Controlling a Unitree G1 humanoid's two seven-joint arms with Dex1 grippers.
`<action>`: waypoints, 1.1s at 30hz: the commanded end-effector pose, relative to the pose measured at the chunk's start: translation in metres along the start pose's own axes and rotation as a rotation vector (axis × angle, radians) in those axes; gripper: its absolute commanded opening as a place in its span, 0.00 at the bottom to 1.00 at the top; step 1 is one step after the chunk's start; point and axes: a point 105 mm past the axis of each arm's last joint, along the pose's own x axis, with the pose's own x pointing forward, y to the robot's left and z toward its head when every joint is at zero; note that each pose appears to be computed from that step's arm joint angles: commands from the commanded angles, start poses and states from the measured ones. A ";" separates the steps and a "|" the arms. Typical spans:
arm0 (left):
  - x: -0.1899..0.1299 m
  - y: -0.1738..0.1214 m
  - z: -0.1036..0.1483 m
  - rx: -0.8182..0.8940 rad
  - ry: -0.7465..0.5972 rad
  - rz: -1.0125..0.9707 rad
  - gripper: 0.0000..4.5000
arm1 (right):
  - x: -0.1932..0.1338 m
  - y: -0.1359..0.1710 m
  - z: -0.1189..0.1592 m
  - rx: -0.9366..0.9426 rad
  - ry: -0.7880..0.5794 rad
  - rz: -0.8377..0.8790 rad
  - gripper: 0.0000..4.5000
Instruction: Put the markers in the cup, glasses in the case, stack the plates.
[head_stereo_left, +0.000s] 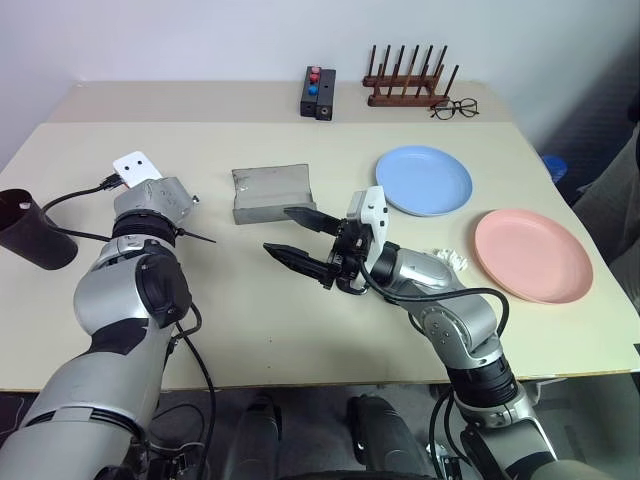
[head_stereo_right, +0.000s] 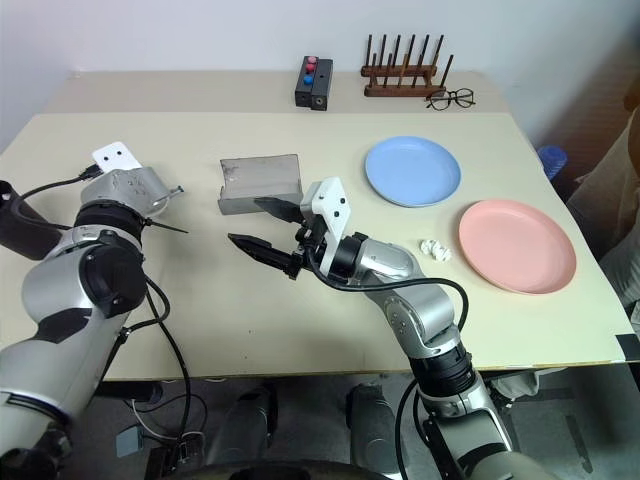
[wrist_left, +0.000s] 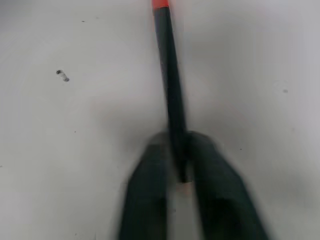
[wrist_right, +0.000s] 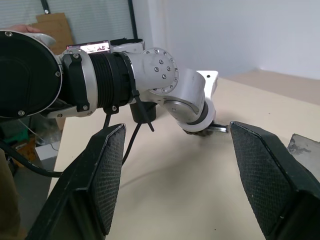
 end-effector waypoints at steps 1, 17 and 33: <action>-0.002 0.003 0.009 -0.005 -0.020 0.014 0.01 | 0.000 0.003 0.015 -0.036 -0.048 0.015 0.75; -0.088 0.051 0.129 0.075 -1.078 -0.058 0.01 | -0.003 -0.002 0.018 -0.097 -0.043 0.004 0.75; -0.092 0.179 0.090 0.085 -1.079 0.309 0.01 | 0.003 0.001 0.015 -0.085 -0.045 0.068 0.75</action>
